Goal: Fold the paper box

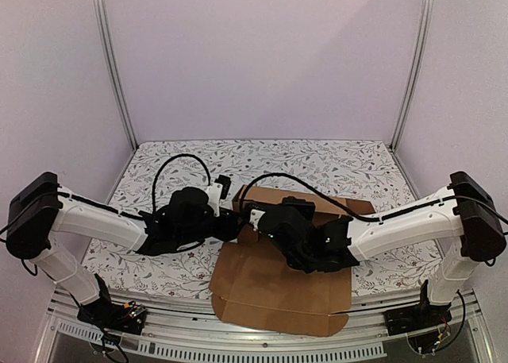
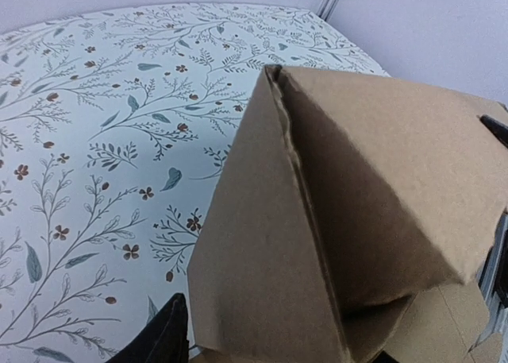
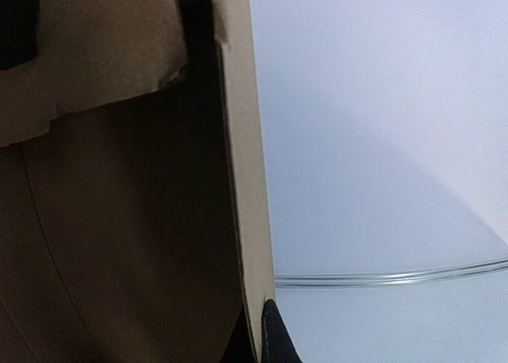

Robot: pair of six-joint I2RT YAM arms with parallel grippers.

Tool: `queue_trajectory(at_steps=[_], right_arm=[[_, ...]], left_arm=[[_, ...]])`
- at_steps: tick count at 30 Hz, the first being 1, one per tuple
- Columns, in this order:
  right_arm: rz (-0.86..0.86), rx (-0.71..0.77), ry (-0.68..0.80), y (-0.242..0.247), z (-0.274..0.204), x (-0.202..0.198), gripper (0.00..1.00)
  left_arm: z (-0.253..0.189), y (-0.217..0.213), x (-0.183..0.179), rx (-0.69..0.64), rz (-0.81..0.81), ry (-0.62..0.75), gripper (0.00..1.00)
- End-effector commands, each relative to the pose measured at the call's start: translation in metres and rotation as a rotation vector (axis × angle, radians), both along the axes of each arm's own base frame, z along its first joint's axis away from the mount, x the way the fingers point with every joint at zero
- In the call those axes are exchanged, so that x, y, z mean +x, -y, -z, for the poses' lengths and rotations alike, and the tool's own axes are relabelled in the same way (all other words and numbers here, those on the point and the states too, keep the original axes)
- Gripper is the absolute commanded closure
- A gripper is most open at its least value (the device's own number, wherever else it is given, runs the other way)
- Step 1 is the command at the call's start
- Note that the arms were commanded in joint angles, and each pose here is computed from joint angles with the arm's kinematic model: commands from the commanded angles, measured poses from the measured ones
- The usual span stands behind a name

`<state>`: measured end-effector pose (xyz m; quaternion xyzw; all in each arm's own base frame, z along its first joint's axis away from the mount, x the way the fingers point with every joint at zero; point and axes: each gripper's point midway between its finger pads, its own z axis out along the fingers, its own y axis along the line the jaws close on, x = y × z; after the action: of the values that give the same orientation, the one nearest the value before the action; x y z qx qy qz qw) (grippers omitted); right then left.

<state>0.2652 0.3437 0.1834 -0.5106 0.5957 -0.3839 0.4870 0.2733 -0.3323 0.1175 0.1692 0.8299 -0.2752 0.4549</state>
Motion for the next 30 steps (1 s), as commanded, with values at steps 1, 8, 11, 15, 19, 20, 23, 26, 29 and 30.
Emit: queue_trajectory(at_steps=[1, 8, 11, 15, 19, 20, 23, 26, 29, 30], right_arm=[[-0.032, -0.131, -0.064, 0.003, 0.045, -0.010, 1.00], [-0.027, -0.089, -0.066, -0.001, 0.041, -0.010, 1.00], [-0.025, -0.073, -0.072, -0.004, 0.041, -0.010, 1.00], [-0.021, -0.059, -0.075, -0.005, 0.042, -0.010, 1.00], [-0.019, -0.032, -0.081, -0.007, 0.042, -0.010, 1.00], [-0.018, -0.028, -0.083, -0.007, 0.041, -0.010, 1.00], [-0.020, -0.011, -0.091, -0.008, 0.041, -0.011, 1.00], [-0.020, 0.000, -0.098, -0.008, 0.042, -0.011, 1.00], [-0.019, 0.009, -0.103, -0.007, 0.042, -0.011, 1.00], [-0.022, 0.014, -0.107, -0.007, 0.042, -0.012, 1.00]], left_arm=[[0.011, 0.003, -0.002, 0.007, -0.005, -0.003, 0.47], [0.005, 0.016, 0.002, -0.016, 0.006, -0.002, 0.75], [-0.001, 0.022, 0.003, -0.027, 0.010, 0.002, 0.82], [-0.004, 0.028, 0.003, -0.032, 0.009, 0.007, 0.72], [0.003, 0.033, 0.001, -0.027, 0.004, 0.000, 0.57], [0.005, 0.034, 0.002, -0.025, -0.001, -0.002, 0.55], [0.015, 0.033, 0.005, -0.010, -0.025, -0.005, 0.50], [0.024, 0.031, 0.008, 0.013, -0.046, -0.003, 0.48], [0.034, 0.028, 0.010, 0.041, -0.056, -0.001, 0.48], [0.037, 0.028, 0.009, 0.048, -0.054, -0.001, 0.47]])
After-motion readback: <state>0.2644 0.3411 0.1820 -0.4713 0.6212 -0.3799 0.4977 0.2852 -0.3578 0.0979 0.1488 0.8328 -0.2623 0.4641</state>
